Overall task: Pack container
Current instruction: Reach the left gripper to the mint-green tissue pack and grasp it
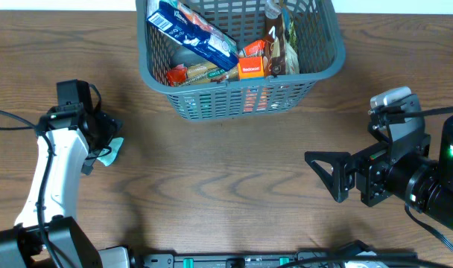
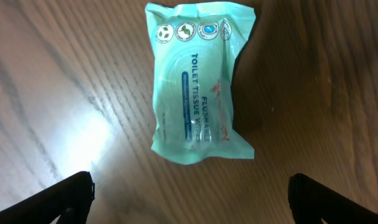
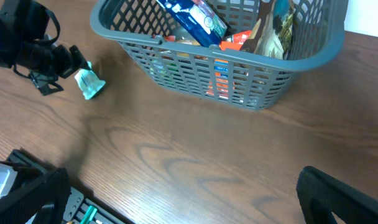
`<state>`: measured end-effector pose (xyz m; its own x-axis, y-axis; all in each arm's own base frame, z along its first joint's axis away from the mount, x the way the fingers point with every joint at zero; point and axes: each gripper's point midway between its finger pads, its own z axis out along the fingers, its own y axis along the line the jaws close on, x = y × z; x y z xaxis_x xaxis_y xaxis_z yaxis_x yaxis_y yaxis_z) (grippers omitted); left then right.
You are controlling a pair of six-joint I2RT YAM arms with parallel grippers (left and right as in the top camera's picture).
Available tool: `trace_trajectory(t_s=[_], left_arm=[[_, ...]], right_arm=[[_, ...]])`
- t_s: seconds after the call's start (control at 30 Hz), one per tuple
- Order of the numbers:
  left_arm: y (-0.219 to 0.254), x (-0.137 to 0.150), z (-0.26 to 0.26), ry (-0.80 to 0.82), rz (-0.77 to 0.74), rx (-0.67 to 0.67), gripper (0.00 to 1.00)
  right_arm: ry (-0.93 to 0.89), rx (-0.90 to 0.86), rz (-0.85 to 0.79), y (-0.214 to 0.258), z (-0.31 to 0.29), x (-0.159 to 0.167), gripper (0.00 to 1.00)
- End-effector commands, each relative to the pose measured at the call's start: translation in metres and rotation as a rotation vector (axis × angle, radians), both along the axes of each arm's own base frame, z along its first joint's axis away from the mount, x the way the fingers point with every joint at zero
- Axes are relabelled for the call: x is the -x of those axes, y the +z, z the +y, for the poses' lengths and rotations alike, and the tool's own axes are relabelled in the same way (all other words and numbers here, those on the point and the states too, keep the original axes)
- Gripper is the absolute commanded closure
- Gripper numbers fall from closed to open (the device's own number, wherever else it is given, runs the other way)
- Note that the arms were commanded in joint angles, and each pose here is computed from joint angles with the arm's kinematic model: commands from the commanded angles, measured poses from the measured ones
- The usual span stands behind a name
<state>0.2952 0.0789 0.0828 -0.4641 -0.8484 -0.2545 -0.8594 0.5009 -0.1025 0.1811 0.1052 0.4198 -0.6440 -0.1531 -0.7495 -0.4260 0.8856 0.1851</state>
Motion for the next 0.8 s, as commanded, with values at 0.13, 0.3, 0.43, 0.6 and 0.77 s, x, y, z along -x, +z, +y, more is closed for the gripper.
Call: trace_trajectory(t_s=[0.13, 0.3, 0.43, 0.6, 0.77], left_arm=[[-0.033, -0.007, 0.008, -0.019, 0.056, 0.023, 0.01], [-0.055, -0.02, 0.01, -0.045, 0.055, 0.045, 0.01], [-0.069, -0.021, 0.014, -0.042, 0.073, 0.066, 0.01], [-0.083, -0.028, 0.018, -0.047, 0.057, 0.104, 0.0], [-0.087, -0.036, 0.022, -0.059, 0.033, 0.095, 0.04]], right_arm=[[-0.017, -0.009, -0.001, 0.002, -0.002, 0.0, 0.01], [-0.017, -0.009, -0.001, 0.002, -0.002, 0.0, 0.01], [-0.017, -0.009, -0.001, 0.002, -0.002, 0.0, 0.01], [-0.017, -0.009, -0.001, 0.002, -0.002, 0.0, 0.01], [-0.017, -0.009, -0.001, 0.002, -0.002, 0.0, 0.01]])
